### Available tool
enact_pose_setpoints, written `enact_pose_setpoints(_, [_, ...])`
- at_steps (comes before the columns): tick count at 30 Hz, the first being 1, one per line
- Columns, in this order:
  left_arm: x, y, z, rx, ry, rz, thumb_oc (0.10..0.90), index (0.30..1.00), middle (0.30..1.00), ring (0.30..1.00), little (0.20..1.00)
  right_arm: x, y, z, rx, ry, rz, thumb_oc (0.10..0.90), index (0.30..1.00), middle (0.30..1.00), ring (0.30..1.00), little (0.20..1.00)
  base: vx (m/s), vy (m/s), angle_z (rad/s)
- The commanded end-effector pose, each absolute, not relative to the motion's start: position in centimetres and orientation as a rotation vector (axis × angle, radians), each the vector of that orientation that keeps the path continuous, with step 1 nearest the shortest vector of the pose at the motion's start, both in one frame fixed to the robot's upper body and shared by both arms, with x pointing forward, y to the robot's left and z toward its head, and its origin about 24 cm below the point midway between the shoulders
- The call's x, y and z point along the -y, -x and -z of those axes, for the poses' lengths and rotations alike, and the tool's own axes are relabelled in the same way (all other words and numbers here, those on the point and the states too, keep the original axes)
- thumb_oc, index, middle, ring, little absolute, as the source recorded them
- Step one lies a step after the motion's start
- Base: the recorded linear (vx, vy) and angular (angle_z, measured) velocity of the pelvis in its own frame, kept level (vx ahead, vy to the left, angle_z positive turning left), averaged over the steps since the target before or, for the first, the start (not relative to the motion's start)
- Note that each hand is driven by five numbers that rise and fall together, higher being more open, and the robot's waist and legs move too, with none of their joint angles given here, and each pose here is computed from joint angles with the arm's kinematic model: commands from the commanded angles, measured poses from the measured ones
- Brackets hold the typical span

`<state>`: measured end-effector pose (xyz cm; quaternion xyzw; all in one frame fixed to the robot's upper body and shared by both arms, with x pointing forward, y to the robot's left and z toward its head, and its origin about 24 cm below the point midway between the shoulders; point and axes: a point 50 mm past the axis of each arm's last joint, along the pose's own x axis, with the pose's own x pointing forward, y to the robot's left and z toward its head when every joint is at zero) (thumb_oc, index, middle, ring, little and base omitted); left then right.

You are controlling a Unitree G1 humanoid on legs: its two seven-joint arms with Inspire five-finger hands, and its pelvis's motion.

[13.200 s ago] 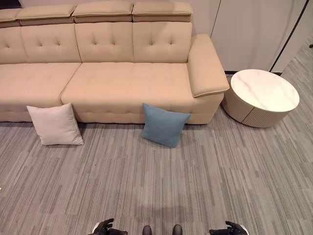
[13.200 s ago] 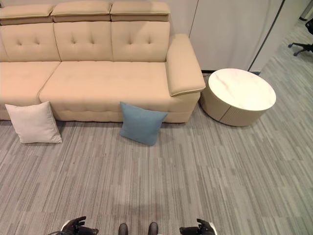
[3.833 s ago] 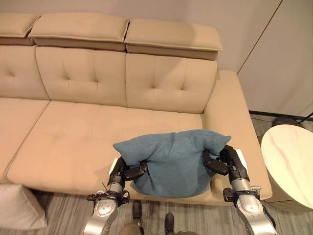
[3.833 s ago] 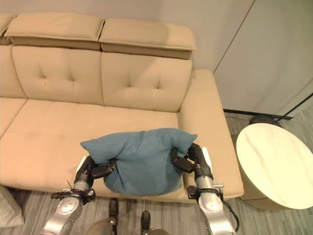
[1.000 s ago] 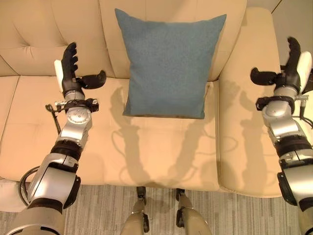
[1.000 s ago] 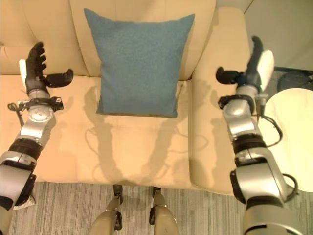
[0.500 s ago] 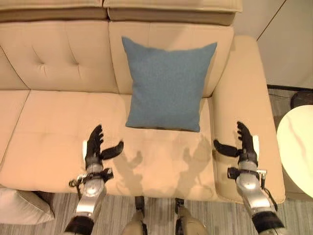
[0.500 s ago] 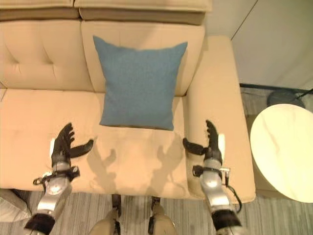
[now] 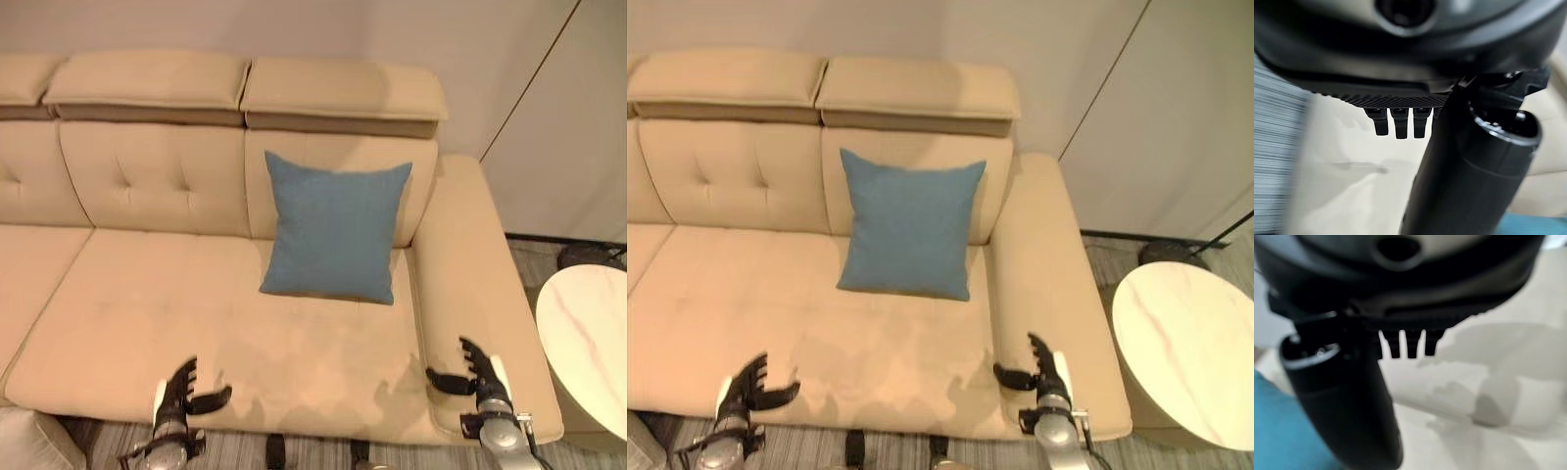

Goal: Pick up all the scattered cushions and arrange them neatly on the sofa.

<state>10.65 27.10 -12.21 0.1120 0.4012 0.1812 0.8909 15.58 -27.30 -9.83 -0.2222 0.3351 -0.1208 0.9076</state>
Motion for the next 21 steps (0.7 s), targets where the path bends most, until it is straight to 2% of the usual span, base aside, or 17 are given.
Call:
enact_pose_setpoints(1, [-28.1, -11.8, 12.1, -0.827, -0.319, -0.348, 0.8, 0.9, 0.9, 0.9, 0.9, 27.9, -16.8, 9.3, -0.652, 0.512, 0.239, 0.8, 0.9, 0.9, 0.9, 0.9, 0.02, 0.04, -0.03])
enact_pose_setpoints(9, [-27.9, -8.5, 14.2, -1.027, -0.366, -0.316, 0.8, 0.9, 0.9, 0.9, 0.9, 27.5, -14.1, 11.9, -0.827, 0.493, 0.235, 0.8, 0.9, 0.9, 0.9, 0.9, 0.01, 0.065, 0.0])
enact_pose_setpoints(17, [-28.4, -9.0, 13.9, -1.014, -0.373, -0.337, 0.8, 0.9, 0.9, 0.9, 0.9, 27.1, -13.9, 12.4, -0.863, 0.463, 0.259, 0.8, 0.9, 0.9, 0.9, 0.9, -0.1, 0.073, -0.04])
enact_pose_setpoints(21, [-28.7, -11.3, 13.0, -0.942, -0.392, -0.339, 0.8, 0.9, 0.9, 0.9, 0.9, 26.6, -14.1, 12.6, -0.87, 0.447, 0.258, 0.8, 0.9, 0.9, 0.9, 0.9, -0.2, 0.0, -0.06])
